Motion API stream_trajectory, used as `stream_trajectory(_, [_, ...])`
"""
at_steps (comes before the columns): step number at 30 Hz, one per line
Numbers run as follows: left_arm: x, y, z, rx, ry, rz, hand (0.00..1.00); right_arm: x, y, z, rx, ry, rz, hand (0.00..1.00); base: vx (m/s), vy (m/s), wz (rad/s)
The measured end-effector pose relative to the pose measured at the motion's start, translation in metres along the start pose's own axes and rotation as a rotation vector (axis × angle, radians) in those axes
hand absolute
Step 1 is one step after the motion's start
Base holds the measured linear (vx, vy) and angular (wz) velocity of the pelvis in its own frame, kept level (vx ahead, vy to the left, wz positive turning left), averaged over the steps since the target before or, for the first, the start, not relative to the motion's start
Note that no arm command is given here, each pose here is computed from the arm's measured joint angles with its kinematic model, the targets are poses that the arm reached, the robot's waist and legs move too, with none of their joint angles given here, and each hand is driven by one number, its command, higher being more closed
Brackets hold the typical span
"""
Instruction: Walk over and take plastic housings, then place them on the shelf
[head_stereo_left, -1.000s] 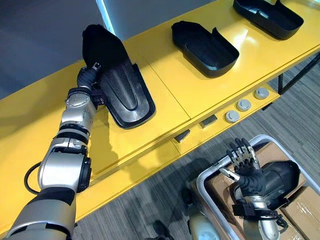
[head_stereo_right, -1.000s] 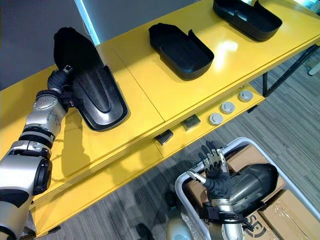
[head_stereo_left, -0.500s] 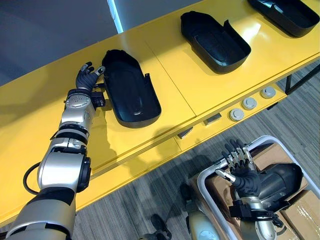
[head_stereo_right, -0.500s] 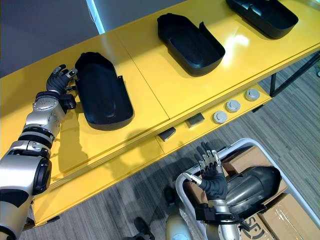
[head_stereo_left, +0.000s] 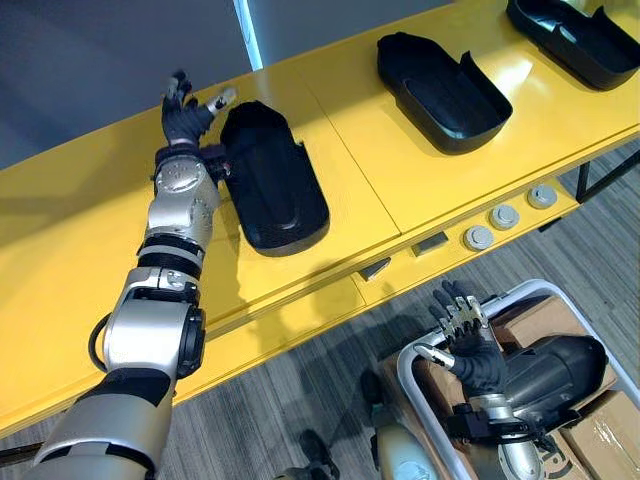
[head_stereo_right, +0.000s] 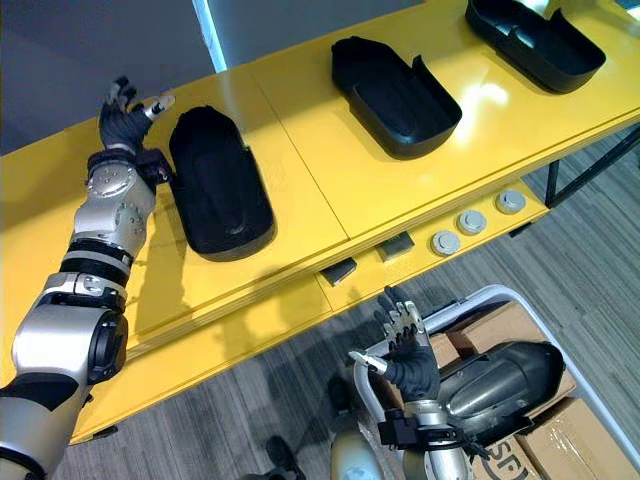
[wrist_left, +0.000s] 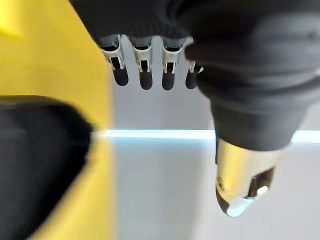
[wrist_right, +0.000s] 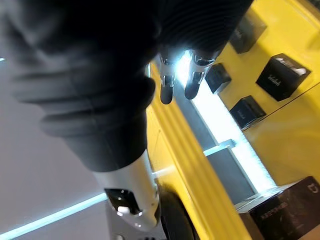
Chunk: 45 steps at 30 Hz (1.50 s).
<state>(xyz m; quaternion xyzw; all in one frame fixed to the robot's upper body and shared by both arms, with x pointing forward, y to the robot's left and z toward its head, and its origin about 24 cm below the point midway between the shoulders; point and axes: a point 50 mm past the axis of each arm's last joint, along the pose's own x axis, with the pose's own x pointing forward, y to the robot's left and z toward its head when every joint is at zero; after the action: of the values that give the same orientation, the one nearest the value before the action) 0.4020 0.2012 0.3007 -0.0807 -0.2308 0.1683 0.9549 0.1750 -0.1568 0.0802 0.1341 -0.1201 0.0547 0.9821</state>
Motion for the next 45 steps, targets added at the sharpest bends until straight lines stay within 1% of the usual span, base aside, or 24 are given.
stream_trajectory(2, [-0.006, -0.003, 0.031, -0.018, -0.161, 0.057, 0.0, 0.002, 0.008, 0.004, -0.016, -0.019, 0.033, 1.0, 0.0, 0.0, 0.0])
stream_trajectory(3, [-0.015, 0.0, 0.052, -0.028, -0.295, 0.092, 0.0, 0.004, 0.012, 0.006, -0.03, -0.041, 0.053, 1.0, 0.0, 0.0, 0.0])
stream_trajectory(4, [-0.022, 0.004, 0.065, -0.029, -0.382, 0.124, 0.0, 0.006, 0.013, 0.007, -0.052, -0.052, 0.058, 1.0, 0.0, 0.0, 0.0])
stream_trajectory(5, [-0.032, 0.01, 0.074, -0.003, -0.479, 0.18, 0.0, 0.008, 0.015, 0.009, -0.072, -0.069, 0.056, 1.0, 0.0, 0.0, 0.0])
stream_trajectory(7, [-0.049, 0.021, 0.077, 0.027, -0.571, 0.254, 0.0, 0.013, 0.016, 0.012, -0.102, -0.098, 0.057, 1.0, -0.01, -0.029, 0.22])
stream_trajectory(10, [-0.082, 0.04, 0.06, 0.072, -0.624, 0.324, 0.0, 0.02, 0.018, 0.014, -0.121, -0.138, 0.054, 1.0, -0.05, -0.03, 0.32])
stream_trajectory(12, [-0.115, 0.061, 0.032, 0.12, -0.584, 0.359, 0.0, 0.03, 0.019, 0.009, -0.129, -0.142, 0.054, 1.0, -0.06, -0.023, 0.39])
stream_trajectory(14, [-0.136, 0.072, 0.014, 0.142, -0.542, 0.348, 0.0, 0.036, 0.018, 0.001, -0.137, -0.119, 0.051, 1.0, -0.06, -0.015, 0.41])
stream_trajectory(15, [-0.159, 0.082, 0.002, 0.159, -0.505, 0.34, 0.0, 0.043, 0.017, -0.006, -0.141, -0.099, 0.05, 1.0, -0.04, -0.012, 0.3])
stream_trajectory(16, [-0.168, 0.084, -0.001, 0.16, -0.494, 0.331, 0.0, 0.045, 0.017, -0.008, -0.141, -0.094, 0.048, 1.0, -0.03, -0.016, 0.39])
stream_trajectory(18, [-0.199, 0.091, -0.007, 0.129, -0.459, 0.261, 0.0, 0.052, 0.014, -0.015, -0.143, -0.071, 0.03, 1.0, 0.0, -0.014, 0.3])
stream_trajectory(20, [-0.216, 0.093, -0.01, 0.099, -0.429, 0.213, 0.0, 0.056, 0.013, -0.022, -0.141, -0.049, 0.018, 1.0, 0.03, -0.012, 0.23])
stream_trajectory(22, [-0.238, 0.091, -0.019, 0.043, -0.348, 0.142, 0.0, 0.063, 0.012, -0.031, -0.156, -0.018, 0.008, 1.0, 0.04, -0.01, 0.34])
stream_trajectory(24, [-0.248, 0.088, -0.028, 0.006, -0.27, 0.097, 0.0, 0.066, 0.01, -0.035, -0.16, -0.005, -0.004, 1.0, 0.02, 0.001, 0.26])
stream_trajectory(28, [-0.265, 0.089, -0.05, -0.057, -0.113, 0.068, 0.0, 0.08, 0.004, -0.045, -0.178, 0.03, -0.04, 1.0, -0.01, 0.003, 0.33])
stream_trajectory(32, [-0.272, 0.096, -0.065, -0.08, -0.017, 0.074, 0.0, 0.094, 0.003, -0.044, -0.196, 0.023, -0.06, 1.0, -0.03, 0.015, 0.22])
stream_trajectory(36, [-0.274, 0.094, -0.067, -0.104, -0.001, 0.05, 0.0, 0.111, 0.0, -0.039, -0.238, 0.001, -0.098, 1.0, -0.01, 0.01, 0.22])
stream_trajectory(38, [-0.275, 0.092, -0.067, -0.107, 0.002, 0.034, 0.0, 0.12, -0.009, -0.033, -0.249, -0.019, -0.15, 1.0, 0.03, 0.018, 0.08])
stream_trajectory(40, [-0.275, 0.093, -0.067, -0.1, 0.005, 0.038, 0.0, 0.13, -0.014, -0.028, -0.25, -0.035, -0.191, 1.0, 0.02, 0.026, 0.07])
stream_trajectory(42, [-0.276, 0.095, -0.067, -0.093, 0.007, 0.045, 0.0, 0.144, -0.021, -0.013, -0.249, -0.085, -0.253, 1.0, 0.03, 0.041, 0.07])
stream_trajectory(45, [-0.274, 0.103, -0.066, -0.073, -0.005, 0.074, 0.0, 0.153, -0.03, -0.003, -0.262, -0.11, -0.306, 1.0, 0.03, 0.045, 0.06])
